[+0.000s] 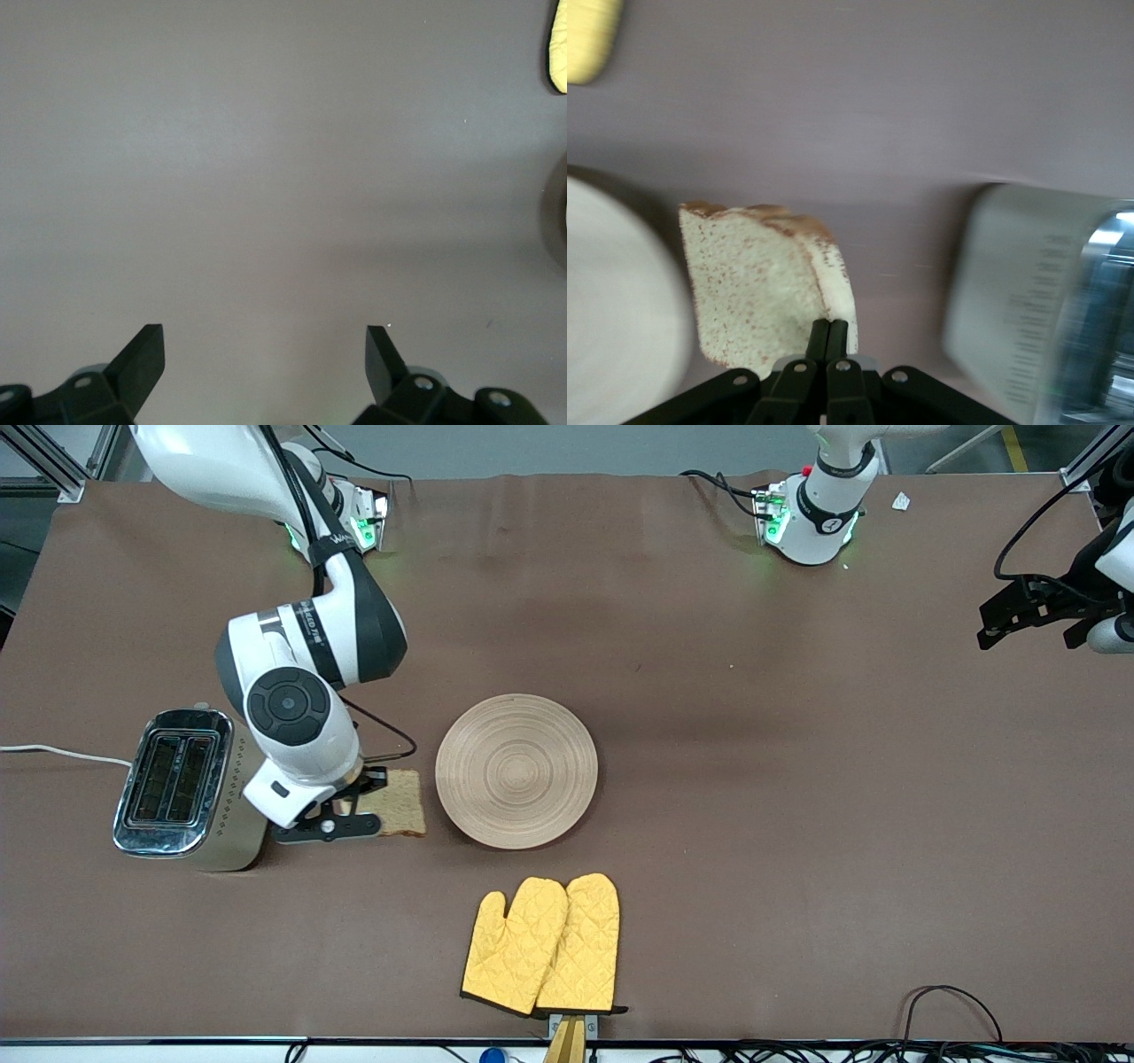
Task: Move plate and put bread in toaster
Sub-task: 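Lift the bread with the right gripper and carry it to the toaster, then lower the bread into the toaster slot with the right gripper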
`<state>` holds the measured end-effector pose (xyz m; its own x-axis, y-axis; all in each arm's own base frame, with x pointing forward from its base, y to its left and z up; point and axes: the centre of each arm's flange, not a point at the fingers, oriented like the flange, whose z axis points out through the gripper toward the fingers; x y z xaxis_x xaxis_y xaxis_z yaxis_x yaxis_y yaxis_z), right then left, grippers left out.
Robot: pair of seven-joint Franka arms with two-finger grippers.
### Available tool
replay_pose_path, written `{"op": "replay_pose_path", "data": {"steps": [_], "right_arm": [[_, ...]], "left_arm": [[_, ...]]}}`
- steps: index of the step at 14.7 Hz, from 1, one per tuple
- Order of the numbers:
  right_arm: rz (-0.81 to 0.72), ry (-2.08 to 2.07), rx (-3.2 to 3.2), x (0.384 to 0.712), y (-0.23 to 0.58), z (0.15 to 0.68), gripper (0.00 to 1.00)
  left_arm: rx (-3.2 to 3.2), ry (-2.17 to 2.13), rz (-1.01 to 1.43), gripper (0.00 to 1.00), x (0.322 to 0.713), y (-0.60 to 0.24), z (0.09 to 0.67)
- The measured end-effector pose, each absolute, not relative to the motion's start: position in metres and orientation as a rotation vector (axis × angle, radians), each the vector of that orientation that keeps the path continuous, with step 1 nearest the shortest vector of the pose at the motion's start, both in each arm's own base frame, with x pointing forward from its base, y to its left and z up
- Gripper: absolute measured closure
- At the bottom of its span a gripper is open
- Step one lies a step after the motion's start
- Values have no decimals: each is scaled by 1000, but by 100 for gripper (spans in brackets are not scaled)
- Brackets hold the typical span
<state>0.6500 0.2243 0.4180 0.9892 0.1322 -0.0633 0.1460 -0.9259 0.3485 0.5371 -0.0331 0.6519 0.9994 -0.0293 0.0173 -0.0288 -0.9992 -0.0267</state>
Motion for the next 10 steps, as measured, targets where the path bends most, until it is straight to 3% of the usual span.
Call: {"op": "replay_pose_path", "data": {"steps": [10], "right_arm": [[-28, 194, 2274, 672, 107, 466, 99]], "left_arm": [[-3115, 40, -29, 0, 537, -31, 652]]}}
